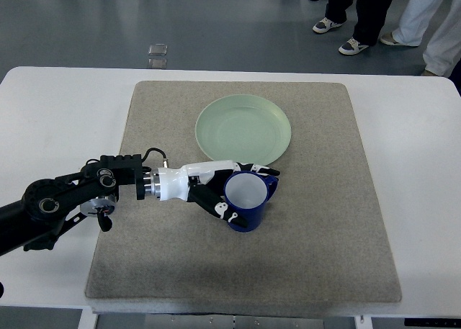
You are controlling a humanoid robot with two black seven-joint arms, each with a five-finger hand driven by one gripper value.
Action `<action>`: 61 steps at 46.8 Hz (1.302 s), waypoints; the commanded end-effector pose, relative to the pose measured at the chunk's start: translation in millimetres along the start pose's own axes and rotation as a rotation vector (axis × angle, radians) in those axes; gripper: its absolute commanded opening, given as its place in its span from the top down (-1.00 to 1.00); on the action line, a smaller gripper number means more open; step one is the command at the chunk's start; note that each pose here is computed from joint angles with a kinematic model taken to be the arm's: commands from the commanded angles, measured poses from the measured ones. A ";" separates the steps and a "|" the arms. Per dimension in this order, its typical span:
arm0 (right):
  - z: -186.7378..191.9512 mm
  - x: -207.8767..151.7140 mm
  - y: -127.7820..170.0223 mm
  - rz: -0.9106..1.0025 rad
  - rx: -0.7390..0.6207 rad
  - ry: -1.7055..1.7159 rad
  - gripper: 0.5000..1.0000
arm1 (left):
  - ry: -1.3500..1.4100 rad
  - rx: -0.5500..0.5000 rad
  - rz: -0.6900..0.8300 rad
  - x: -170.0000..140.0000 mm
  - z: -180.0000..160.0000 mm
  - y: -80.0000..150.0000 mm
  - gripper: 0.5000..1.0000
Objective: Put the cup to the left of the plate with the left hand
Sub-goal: 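Close the left hand fingers around the blue mug body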
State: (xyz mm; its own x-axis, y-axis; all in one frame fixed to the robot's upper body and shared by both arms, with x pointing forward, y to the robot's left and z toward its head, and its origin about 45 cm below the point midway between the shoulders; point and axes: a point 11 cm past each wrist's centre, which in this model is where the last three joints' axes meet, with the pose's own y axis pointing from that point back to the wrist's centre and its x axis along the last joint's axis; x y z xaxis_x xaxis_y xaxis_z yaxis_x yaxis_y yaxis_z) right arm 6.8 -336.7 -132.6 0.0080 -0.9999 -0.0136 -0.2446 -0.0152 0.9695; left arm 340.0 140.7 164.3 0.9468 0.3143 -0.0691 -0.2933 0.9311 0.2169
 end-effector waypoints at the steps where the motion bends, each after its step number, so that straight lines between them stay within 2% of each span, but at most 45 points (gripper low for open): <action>1: -0.1 0.0 0.0 0.000 0.001 0.000 -0.73 | 0.000 0.000 0.000 0.0 0.0 0.0 -0.93; 7: 0.1 0.0 0.0 0.000 -0.001 0.000 -0.73 | 0.001 -0.002 -0.006 -1.9 0.0 -2.4 -0.84; 15: -0.1 0.0 0.0 0.000 0.001 0.000 -0.73 | 0.000 0.000 -0.002 -0.6 -0.4 -2.3 -0.53; 46: -0.1 0.0 0.0 0.000 0.001 0.000 -0.73 | 0.008 -0.003 0.011 2.7 -2.0 -3.8 -0.21; 61: 0.0 0.0 0.0 0.000 0.000 -0.001 -0.73 | 0.010 -0.015 0.012 2.9 0.7 -4.7 -0.13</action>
State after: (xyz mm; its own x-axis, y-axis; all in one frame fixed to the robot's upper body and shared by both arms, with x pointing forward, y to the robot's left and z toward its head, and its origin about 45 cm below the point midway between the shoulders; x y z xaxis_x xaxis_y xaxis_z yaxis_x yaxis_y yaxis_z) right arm 6.9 -336.8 -132.6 0.0077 -0.9999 -0.0135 -0.2449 -0.0150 0.9694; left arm 343.7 137.6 162.4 0.9420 0.3270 -0.0759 -0.3057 0.9290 0.2084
